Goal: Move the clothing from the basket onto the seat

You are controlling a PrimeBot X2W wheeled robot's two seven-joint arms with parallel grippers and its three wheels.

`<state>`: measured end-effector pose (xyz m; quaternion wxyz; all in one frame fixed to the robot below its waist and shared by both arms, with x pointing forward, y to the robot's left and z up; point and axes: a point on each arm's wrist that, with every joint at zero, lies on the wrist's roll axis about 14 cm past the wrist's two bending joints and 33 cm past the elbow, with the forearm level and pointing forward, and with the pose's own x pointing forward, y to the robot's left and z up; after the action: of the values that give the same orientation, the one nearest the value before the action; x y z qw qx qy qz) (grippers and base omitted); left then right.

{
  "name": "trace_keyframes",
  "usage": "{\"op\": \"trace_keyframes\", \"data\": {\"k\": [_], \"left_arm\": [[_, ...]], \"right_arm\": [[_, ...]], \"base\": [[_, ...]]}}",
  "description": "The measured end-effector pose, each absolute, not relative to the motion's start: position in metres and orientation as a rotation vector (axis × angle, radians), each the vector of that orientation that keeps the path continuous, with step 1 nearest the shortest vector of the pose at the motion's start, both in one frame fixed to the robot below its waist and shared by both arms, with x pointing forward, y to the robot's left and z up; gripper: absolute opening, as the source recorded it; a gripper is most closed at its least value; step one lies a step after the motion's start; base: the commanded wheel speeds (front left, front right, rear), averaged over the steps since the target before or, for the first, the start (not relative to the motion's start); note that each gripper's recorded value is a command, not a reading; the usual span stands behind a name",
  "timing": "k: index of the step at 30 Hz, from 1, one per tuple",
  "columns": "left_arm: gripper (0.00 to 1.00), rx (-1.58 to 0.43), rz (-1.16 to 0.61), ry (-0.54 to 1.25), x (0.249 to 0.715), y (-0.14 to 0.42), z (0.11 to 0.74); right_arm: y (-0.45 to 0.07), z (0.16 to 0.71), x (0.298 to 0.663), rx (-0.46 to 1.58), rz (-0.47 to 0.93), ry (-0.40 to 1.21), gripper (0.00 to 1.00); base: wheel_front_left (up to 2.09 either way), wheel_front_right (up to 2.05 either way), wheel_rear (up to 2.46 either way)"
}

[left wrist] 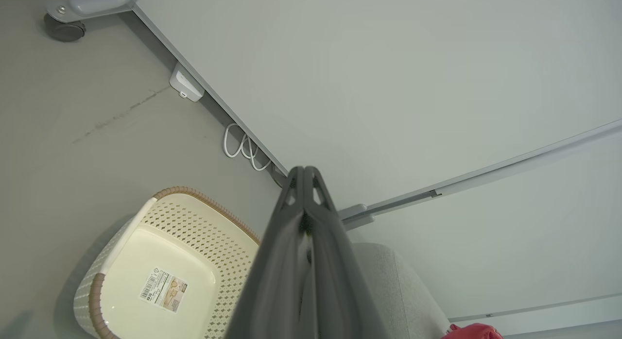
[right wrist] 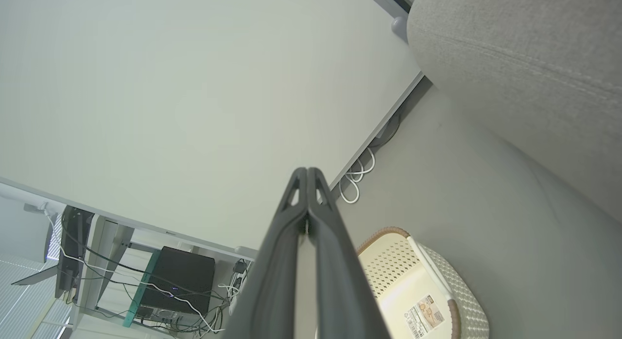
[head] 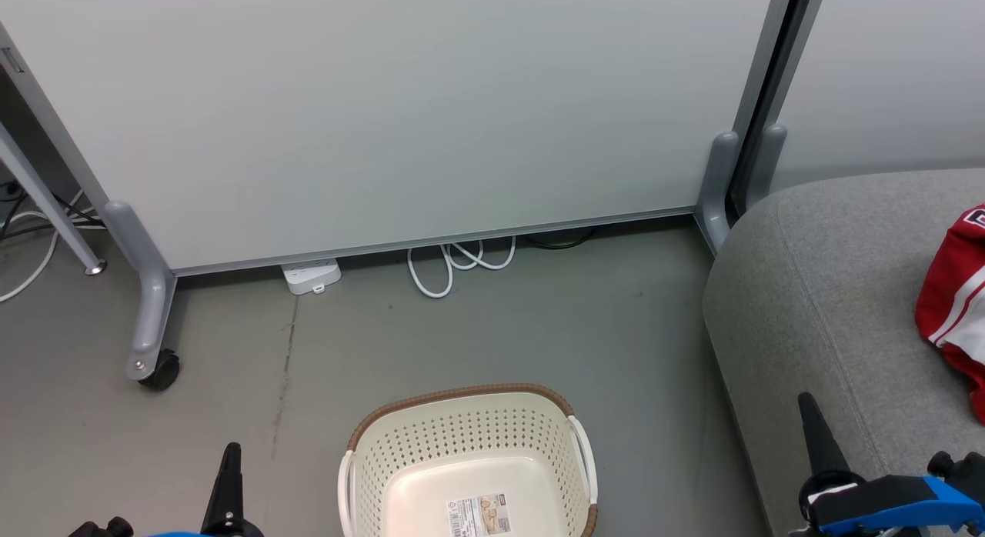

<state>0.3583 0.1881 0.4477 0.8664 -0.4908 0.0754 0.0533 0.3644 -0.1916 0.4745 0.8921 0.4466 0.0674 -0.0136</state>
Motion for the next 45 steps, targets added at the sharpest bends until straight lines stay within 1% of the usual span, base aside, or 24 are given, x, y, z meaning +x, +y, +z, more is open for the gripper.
{"op": "trace_keyframes", "data": {"k": [22, 45], "left_arm": [[0.00, -1.236, 0.095, 0.107, 0.370, 0.193, 0.466], [0.00, -1.417, 0.061, 0.059, 0.379, 0.196, 0.485]], "right_arm": [[-0.193, 0.487, 0.374, 1.174, -0.023, 0.091, 0.00], [-0.196, 0.495, 0.381, 1.384, -0.019, 0.050, 0.00]], "base": [[0.00, 0.00, 0.00], [0.00, 0.00, 0.00]]}}
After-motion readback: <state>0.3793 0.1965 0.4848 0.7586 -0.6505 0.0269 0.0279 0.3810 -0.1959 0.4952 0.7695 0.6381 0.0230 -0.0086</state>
